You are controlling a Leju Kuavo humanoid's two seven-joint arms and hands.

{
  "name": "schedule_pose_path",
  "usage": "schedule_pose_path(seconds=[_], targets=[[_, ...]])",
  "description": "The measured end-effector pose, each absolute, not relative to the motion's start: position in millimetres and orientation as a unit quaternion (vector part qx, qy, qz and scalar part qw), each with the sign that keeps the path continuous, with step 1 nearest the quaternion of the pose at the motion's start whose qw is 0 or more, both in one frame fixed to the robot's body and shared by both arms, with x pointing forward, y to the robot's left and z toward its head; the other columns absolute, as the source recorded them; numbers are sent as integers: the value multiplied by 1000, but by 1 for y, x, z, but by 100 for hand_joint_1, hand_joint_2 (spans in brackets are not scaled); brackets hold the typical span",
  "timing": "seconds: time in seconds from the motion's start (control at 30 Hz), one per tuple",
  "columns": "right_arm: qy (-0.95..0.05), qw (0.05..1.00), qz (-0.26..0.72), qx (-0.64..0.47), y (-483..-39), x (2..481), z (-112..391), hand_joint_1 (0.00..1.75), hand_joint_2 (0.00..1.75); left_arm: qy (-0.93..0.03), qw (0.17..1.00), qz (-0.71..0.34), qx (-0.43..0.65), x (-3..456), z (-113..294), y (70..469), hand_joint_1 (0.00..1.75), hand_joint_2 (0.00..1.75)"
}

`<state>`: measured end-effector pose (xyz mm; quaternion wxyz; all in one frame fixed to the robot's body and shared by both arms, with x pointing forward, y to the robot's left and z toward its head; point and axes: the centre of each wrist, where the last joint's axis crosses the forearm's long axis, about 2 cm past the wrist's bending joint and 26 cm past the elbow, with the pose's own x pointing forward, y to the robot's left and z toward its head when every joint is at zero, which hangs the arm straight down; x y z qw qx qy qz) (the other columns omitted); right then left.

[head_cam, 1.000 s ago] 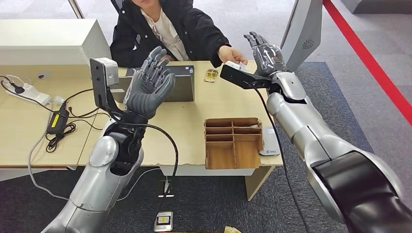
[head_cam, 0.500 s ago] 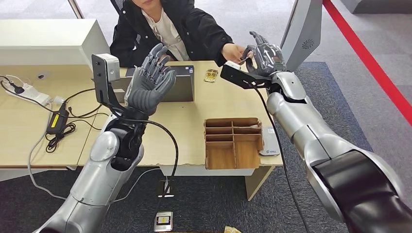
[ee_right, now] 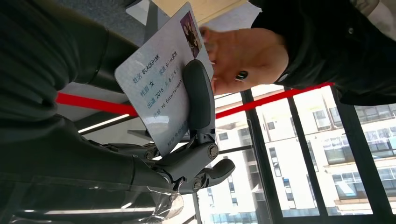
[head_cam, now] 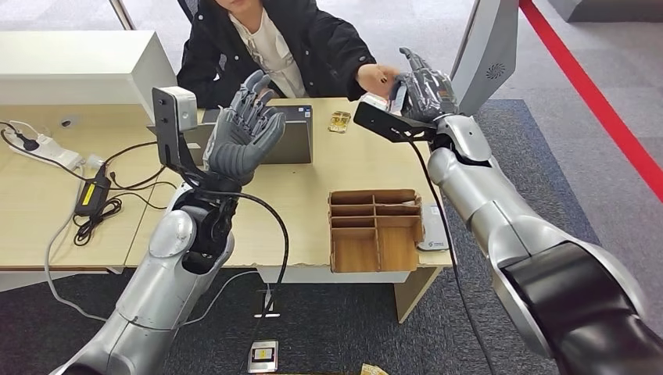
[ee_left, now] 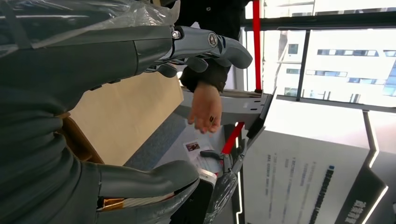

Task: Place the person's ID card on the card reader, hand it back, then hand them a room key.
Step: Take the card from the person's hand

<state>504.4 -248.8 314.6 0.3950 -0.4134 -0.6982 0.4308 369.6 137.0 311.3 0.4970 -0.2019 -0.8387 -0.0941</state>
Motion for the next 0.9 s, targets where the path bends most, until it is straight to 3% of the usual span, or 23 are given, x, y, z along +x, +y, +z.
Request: schedule_pose_path(seconds=[0.23, 0.63, 0.9], targets=[[-741, 408, 385, -370, -265, 506, 317, 175, 175, -835, 508, -95, -188, 368, 304, 140, 0, 175], [-708, 462, 335, -416, -369, 493, 290, 175, 175, -826, 530, -104, -163, 354, 297, 158, 0, 175], [-693, 466, 321, -447, -402, 480, 279, 175, 175, -832, 527, -101, -143, 346, 301, 169, 0, 175]])
